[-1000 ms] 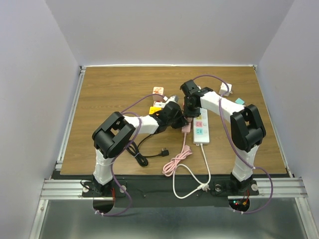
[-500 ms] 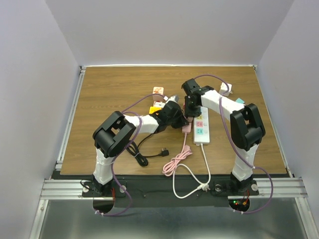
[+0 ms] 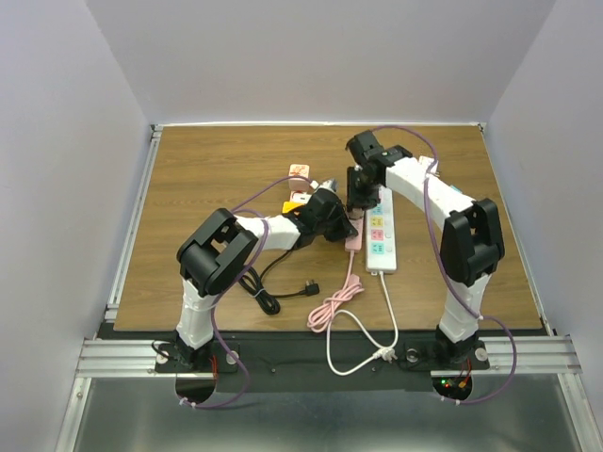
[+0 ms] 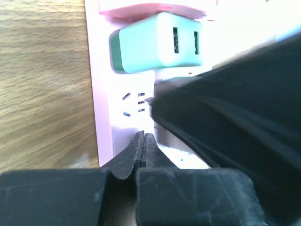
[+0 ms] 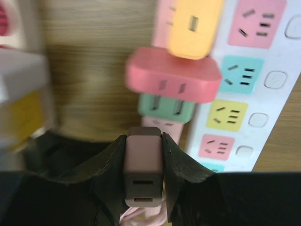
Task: Pull the plug off the socket
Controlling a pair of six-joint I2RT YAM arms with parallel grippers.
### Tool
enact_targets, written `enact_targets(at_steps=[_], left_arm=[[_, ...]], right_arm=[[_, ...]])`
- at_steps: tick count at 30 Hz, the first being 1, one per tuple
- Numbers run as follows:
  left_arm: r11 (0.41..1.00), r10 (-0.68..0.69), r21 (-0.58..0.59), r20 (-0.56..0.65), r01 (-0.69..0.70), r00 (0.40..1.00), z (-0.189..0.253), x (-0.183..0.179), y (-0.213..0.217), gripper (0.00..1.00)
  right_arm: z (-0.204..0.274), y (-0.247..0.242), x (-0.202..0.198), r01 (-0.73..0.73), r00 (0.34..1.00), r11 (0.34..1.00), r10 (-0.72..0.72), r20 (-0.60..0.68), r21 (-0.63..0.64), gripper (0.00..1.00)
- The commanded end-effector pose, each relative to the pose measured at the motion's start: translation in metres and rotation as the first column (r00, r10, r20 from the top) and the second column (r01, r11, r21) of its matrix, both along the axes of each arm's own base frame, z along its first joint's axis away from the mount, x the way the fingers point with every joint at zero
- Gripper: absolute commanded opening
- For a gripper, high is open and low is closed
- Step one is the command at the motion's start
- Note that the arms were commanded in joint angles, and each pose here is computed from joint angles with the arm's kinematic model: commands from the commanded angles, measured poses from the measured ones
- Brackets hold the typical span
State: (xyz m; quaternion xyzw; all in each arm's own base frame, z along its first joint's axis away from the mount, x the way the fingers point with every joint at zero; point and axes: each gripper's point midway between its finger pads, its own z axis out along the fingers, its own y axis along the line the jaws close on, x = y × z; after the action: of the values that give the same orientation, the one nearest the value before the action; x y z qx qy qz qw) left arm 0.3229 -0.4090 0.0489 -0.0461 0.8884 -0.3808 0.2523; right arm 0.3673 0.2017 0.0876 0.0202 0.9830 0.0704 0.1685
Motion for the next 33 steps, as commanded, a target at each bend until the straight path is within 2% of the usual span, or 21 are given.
enact_targets(at_steps=[1,7,9,11,12,14,15,17,21,24,33], left_arm=[[0.949,0.094,0.310,-0.115,-0.054,0.989,-0.099,-0.008,0.059,0.00],[0.950,0.091,0.306,-0.116,-0.052,0.989,-0.097,-0.005,0.056,0.00],[0.952,0.091,0.302,-0.114,-0.053,0.989,-0.095,-0.004,0.056,0.00],[0.954,0.087,0.295,-0.111,-0.051,0.990,-0.091,-0.005,0.055,0.00],[0.955,0.087,0.292,-0.110,-0.051,0.990,-0.090,-0.004,0.055,0.00],[0.958,0.081,0.283,-0.099,-0.050,0.992,-0.084,-0.002,0.054,0.00],[0.960,0.077,0.276,-0.091,-0.049,0.993,-0.081,-0.001,0.052,0.00],[0.964,0.067,0.263,-0.074,-0.045,0.995,-0.071,0.002,0.049,0.00],[0.971,0.048,0.235,-0.037,-0.038,0.998,-0.052,0.007,0.043,0.00],[0.978,0.029,0.208,-0.009,-0.026,1.000,-0.035,0.011,0.036,0.00],[0.988,-0.025,0.150,0.023,0.021,0.999,-0.006,0.010,0.025,0.00]], right_arm=[[0.087,0.025,-0.003,-0.078,0.993,0.988,0.064,0.100,0.137,0.00],[0.082,0.014,-0.003,-0.057,0.995,0.994,0.049,0.088,0.090,0.00],[0.091,-0.010,0.006,0.034,0.988,0.999,-0.037,0.147,0.025,0.00],[0.116,-0.034,0.014,0.118,0.966,0.993,-0.118,0.228,0.015,0.00],[0.126,-0.063,0.025,0.215,0.938,0.977,-0.205,0.279,-0.007,0.00],[0.149,-0.096,0.034,0.307,0.888,0.952,-0.283,0.363,-0.009,0.01],[0.156,-0.129,0.042,0.394,0.845,0.918,-0.346,0.407,-0.038,0.00],[0.156,-0.160,0.047,0.459,0.818,0.887,-0.398,0.416,-0.055,0.00],[0.127,-0.212,0.058,0.551,0.793,0.825,-0.471,0.387,-0.126,0.00],[0.082,-0.241,0.070,0.597,0.789,0.779,-0.526,0.317,-0.193,0.00],[0.026,-0.263,0.098,0.634,0.772,0.719,-0.569,0.283,-0.285,0.00]])
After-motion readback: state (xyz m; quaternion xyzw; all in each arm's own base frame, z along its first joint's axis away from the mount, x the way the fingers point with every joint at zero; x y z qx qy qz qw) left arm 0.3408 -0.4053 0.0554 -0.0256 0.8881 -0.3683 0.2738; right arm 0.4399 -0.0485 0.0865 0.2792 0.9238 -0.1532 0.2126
